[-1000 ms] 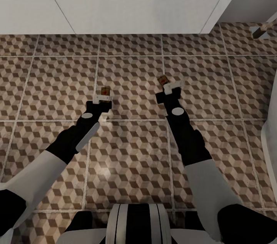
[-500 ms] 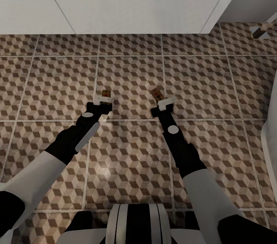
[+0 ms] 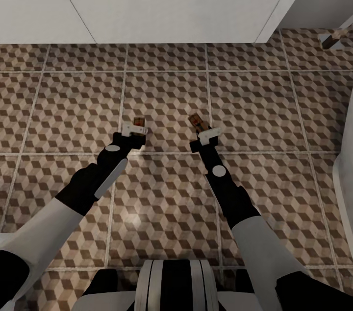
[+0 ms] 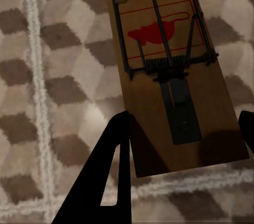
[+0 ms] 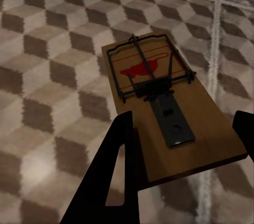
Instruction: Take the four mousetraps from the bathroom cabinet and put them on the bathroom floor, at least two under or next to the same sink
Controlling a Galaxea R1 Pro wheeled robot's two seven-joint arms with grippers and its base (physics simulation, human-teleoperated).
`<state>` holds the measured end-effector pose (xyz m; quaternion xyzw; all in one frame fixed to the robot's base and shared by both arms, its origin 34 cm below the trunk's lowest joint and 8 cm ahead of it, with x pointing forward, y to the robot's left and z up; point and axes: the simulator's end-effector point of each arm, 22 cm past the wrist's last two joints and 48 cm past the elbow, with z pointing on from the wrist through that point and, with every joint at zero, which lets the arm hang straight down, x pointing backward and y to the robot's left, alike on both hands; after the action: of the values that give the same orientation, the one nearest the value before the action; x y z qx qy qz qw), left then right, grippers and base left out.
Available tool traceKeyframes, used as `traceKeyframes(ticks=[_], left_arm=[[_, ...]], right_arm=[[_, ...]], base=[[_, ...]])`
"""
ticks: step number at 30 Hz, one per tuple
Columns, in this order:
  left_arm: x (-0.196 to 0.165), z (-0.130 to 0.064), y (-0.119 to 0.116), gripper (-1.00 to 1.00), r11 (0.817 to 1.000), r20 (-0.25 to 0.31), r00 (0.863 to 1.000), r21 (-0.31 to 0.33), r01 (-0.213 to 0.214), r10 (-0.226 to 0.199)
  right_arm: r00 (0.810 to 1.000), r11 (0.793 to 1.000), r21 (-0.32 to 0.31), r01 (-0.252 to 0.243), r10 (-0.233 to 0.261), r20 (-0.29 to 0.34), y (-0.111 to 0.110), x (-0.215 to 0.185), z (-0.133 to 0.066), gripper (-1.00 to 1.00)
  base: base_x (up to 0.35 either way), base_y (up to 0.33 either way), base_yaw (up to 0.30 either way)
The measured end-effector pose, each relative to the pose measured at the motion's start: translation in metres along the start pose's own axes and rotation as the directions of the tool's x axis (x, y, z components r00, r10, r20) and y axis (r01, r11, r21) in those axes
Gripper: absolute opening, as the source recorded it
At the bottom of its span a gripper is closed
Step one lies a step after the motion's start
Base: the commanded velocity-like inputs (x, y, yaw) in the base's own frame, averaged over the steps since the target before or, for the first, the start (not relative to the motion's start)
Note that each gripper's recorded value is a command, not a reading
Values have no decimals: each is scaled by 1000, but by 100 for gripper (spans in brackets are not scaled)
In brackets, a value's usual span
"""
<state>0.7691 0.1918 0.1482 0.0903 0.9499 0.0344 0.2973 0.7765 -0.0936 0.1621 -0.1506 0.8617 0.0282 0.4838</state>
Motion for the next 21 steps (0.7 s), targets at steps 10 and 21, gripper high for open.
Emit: traceKeyframes(ticks=[10, 21], left_arm=[[-3, -1, -2, -100, 1000, 6, 1000, 5, 1, -1], [-3, 0, -3, -100, 1000, 8, 1000, 7, 2, -2]], right_arm=[[1000, 1000, 4, 0, 0, 3, -1, -1, 0, -100], [1000, 1000, 4, -1, 1, 1, -1, 2, 1, -100]], base=[[0, 0, 0], [0, 0, 0]])
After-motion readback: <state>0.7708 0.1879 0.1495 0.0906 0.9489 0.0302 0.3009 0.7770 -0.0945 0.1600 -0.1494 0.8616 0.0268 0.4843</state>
